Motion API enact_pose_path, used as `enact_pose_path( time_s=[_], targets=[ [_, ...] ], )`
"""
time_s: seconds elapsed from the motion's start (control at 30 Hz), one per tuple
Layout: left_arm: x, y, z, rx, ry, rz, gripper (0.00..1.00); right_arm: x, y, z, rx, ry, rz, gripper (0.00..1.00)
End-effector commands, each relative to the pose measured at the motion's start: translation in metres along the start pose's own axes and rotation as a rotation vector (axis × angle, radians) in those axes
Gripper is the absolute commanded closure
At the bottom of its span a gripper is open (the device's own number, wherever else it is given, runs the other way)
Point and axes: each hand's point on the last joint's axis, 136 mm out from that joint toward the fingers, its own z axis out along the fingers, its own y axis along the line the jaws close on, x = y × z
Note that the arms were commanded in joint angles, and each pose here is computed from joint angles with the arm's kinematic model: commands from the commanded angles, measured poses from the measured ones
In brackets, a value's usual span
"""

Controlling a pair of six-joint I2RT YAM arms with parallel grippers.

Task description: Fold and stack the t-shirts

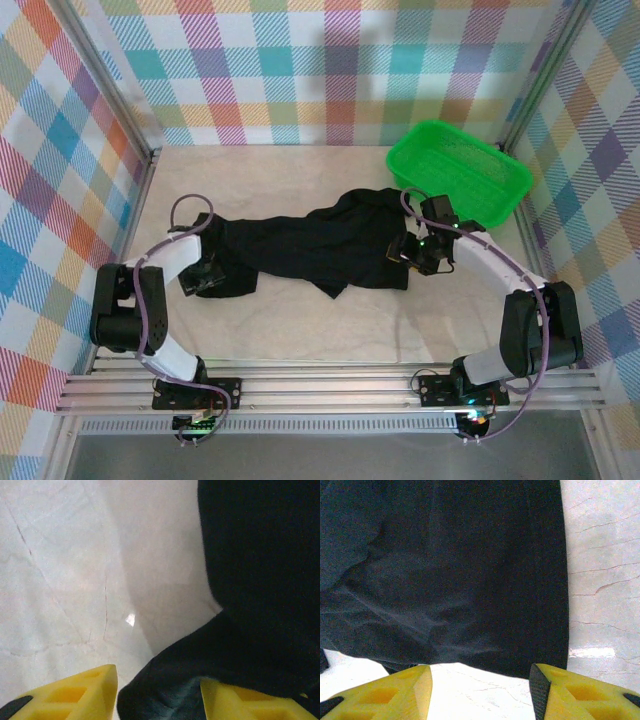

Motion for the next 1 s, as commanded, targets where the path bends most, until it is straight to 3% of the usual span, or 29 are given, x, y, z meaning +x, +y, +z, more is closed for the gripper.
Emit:
enact_pose_path(
  time_s=[0.0,0.17,0.27,0.57,0.97],
  targets=[
    [-0.012,-0.005,0.003,0.033,-0.018,-0.020,0.56,0.006,0.004,-0.003,-0.024,0.013,-0.013,0.45],
    [-0.012,-0.007,0.008,0.081,0.015,-0.052,0.85,0.007,-0.002,-0.002,0.004,0.015,0.013,0.46],
    [-0.013,-0.001,-0.004,0.098,-0.003,-0.103,1.00,0.013,-0.024,-0.003,0.114,0.014,0.114,0.47],
    [-0.010,0.014,-0.042,0.167,-0.061,-0.320,1.00,0.034,-0.043,0.024,0.154,0.102,0.340,0.51],
    [-0.018,0.010,-0.061,0.227,-0.083,-0.346,1.00,0.041,-0.040,0.054,0.135,0.189,0.525,0.54]
  ],
)
